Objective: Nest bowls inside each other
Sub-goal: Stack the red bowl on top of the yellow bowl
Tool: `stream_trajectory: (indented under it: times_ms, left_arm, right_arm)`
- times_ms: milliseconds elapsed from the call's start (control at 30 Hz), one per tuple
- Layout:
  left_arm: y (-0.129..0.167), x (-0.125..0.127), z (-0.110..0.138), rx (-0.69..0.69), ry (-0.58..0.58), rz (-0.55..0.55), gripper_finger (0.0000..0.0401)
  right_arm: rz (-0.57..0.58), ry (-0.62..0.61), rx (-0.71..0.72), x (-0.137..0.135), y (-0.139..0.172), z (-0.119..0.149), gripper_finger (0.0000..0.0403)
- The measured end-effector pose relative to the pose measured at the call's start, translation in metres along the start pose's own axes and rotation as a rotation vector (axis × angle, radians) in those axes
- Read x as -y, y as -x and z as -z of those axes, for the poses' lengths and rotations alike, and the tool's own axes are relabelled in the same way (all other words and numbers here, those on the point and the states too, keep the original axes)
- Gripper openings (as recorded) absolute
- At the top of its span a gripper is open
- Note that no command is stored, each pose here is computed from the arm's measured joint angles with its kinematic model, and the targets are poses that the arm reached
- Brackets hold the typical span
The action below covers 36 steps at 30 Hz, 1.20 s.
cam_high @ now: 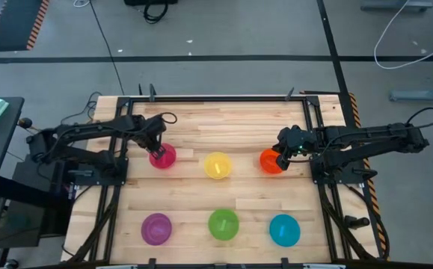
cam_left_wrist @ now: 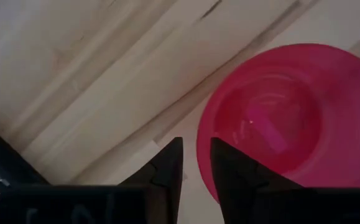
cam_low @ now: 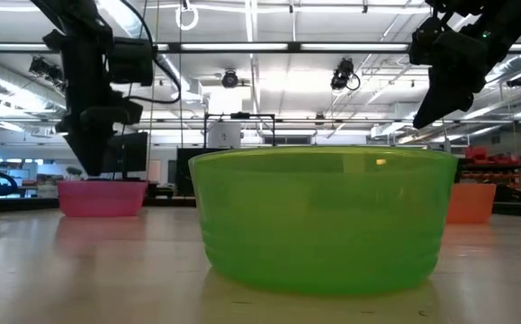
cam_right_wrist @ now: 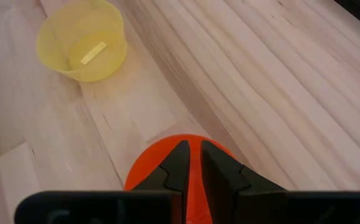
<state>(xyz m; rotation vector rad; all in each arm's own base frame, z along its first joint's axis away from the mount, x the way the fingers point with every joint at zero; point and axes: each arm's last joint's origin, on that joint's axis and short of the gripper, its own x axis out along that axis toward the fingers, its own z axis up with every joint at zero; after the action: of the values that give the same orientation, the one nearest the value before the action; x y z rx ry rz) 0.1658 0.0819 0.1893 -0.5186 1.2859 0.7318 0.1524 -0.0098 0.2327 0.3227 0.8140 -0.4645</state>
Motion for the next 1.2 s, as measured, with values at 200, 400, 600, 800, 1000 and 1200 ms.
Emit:
stream_trajectory:
  times_ms: [200,400,600,800,1000,1200]
  left_arm:
    - [-0.011,0.002,0.000,-0.055,-0.002,0.023,0.0086]
    - [-0.022,0.005,-0.003,-0.088,-0.006,0.010,0.0083]
    - [-0.030,0.007,-0.005,-0.119,-0.031,-0.001,0.0086]
    - [-0.030,0.007,-0.005,-0.119,-0.036,-0.001,0.0076]
    - [-0.030,0.007,-0.005,-0.118,-0.038,-0.001,0.0071]
    - [-0.024,0.008,-0.011,-0.094,-0.051,0.009,0.0078]
  right_arm:
    - [0.000,0.001,0.000,0.000,0.000,0.000,0.0048]
    - [0.001,0.002,-0.001,0.000,0.000,0.000,0.0048]
    - [0.001,0.002,-0.002,0.000,0.000,0.000,0.0048]
    - [0.001,0.002,-0.002,0.000,0.000,0.000,0.0048]
    - [0.001,0.000,-0.002,0.000,0.000,0.000,0.0048]
    - [0.001,0.000,-0.002,0.000,0.000,0.000,0.0048]
